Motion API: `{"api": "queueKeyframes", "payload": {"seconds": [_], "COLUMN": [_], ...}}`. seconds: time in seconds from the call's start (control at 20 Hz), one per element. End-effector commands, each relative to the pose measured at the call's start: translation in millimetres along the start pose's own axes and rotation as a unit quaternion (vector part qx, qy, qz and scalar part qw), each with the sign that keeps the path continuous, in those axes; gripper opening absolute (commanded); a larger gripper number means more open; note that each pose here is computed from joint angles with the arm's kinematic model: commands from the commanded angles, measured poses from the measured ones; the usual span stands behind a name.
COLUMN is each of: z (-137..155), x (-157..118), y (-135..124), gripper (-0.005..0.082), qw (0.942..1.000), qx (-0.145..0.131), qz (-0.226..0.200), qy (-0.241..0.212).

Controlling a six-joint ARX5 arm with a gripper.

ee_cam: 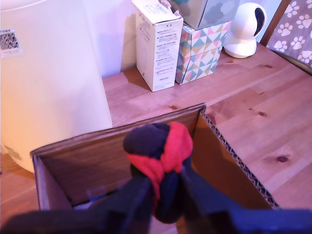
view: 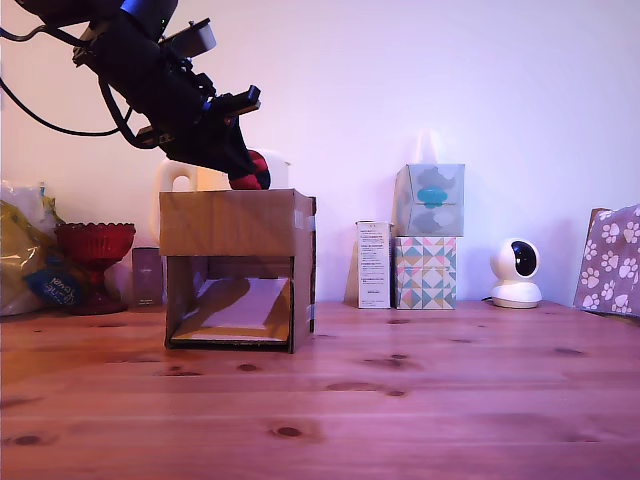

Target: Drop the footbag into the cardboard dice tower

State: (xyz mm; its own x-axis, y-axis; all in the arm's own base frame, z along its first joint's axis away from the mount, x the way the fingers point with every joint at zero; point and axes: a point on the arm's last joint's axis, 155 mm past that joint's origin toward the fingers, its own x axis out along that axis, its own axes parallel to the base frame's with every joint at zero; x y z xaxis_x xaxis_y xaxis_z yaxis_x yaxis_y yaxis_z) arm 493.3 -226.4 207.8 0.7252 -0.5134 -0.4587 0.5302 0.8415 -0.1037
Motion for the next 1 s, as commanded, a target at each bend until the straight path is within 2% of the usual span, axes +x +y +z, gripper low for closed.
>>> {"api": "queueKeyframes", "payload": {"seconds": [0.0,0.05,0.2,0.25,0.3,0.35,0.4,0.45,0.65,0.95], "z": [7.5,7.0,12.8,15.2,16.4,16.0,16.0,15.6,2.2,-45.1], "x": [0.2,-1.6,-15.4,-22.0,-31.8,-40.8,-48.6,-55.0,-68.4,-81.9], "y": [0.8,-0.3,-6.5,-9.8,-15.8,-22.5,-30.2,-34.7,-38.4,-41.5], "gripper": [0.0673,0.0807,0.0662,0.0557,0.0367,0.0117,-0.0021,-0.0004,-0.0023,-0.0023], "qw": [0.9999,0.9999,0.9996,0.9996,0.9992,0.9986,0.9975,0.9968,0.9963,0.9969], "qx": [0.010,0.012,0.014,0.014,0.017,0.019,0.027,0.027,0.035,0.049], "qz": [-0.001,-0.003,-0.011,-0.015,-0.025,-0.038,-0.055,-0.064,-0.065,-0.061], "qy": [-0.003,0.007,0.021,0.022,0.026,0.032,0.036,0.040,0.043,-0.010]}}
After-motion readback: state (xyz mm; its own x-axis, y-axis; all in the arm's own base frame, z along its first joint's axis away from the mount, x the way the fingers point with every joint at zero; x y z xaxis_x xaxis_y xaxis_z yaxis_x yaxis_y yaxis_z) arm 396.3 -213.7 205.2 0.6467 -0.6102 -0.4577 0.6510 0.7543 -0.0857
